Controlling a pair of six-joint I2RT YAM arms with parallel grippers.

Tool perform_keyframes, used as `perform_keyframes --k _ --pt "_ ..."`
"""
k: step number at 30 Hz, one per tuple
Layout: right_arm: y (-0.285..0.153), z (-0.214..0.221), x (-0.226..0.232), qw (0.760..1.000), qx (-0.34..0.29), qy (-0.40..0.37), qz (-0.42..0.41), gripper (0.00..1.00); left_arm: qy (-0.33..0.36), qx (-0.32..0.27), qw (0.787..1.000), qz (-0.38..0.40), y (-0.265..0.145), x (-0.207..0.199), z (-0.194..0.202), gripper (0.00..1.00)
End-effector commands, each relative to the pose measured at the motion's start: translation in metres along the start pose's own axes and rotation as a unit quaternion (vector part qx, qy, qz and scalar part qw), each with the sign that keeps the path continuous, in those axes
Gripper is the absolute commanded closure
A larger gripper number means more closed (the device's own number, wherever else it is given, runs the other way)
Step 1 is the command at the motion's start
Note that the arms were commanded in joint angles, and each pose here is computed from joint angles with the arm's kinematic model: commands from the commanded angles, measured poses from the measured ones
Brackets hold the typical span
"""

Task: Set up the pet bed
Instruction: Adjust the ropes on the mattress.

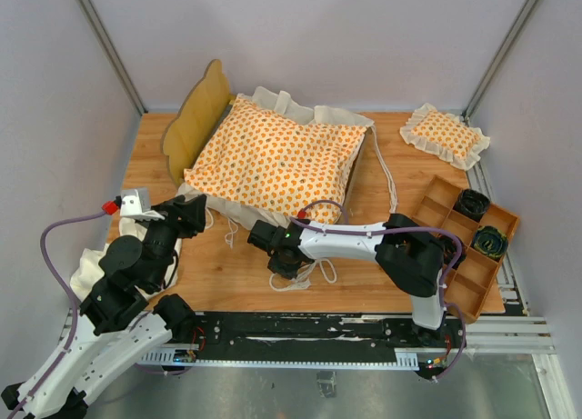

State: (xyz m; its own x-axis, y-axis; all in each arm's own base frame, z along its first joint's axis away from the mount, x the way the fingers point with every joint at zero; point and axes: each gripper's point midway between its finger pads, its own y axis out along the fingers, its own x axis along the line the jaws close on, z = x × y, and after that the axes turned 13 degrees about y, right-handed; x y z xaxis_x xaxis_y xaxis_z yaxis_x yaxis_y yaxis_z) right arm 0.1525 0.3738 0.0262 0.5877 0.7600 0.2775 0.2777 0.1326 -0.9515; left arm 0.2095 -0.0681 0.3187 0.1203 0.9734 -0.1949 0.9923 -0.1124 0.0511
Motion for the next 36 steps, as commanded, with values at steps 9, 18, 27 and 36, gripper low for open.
perform_keyframes --k 9,18,27,36 --pt "0.013 -0.02 -0.025 0.995 -0.071 -0.015 0.064 0.97 0.005 -0.005 1.0 0.004 -0.002 0.002 0.003 0.39" --pt "-0.014 -0.019 -0.001 0.996 -0.08 -0.032 0.018 0.85 -0.004 0.001 1.0 0.024 0.0 -0.008 0.011 0.4" --pt "-0.003 -0.013 -0.006 0.996 -0.073 -0.003 0.043 0.76 -0.003 -0.003 1.0 0.025 -0.004 -0.005 0.007 0.4" --pt "0.015 -0.014 -0.018 0.993 -0.085 -0.002 0.077 0.76 0.002 -0.007 1.0 0.023 -0.005 -0.003 0.005 0.4"
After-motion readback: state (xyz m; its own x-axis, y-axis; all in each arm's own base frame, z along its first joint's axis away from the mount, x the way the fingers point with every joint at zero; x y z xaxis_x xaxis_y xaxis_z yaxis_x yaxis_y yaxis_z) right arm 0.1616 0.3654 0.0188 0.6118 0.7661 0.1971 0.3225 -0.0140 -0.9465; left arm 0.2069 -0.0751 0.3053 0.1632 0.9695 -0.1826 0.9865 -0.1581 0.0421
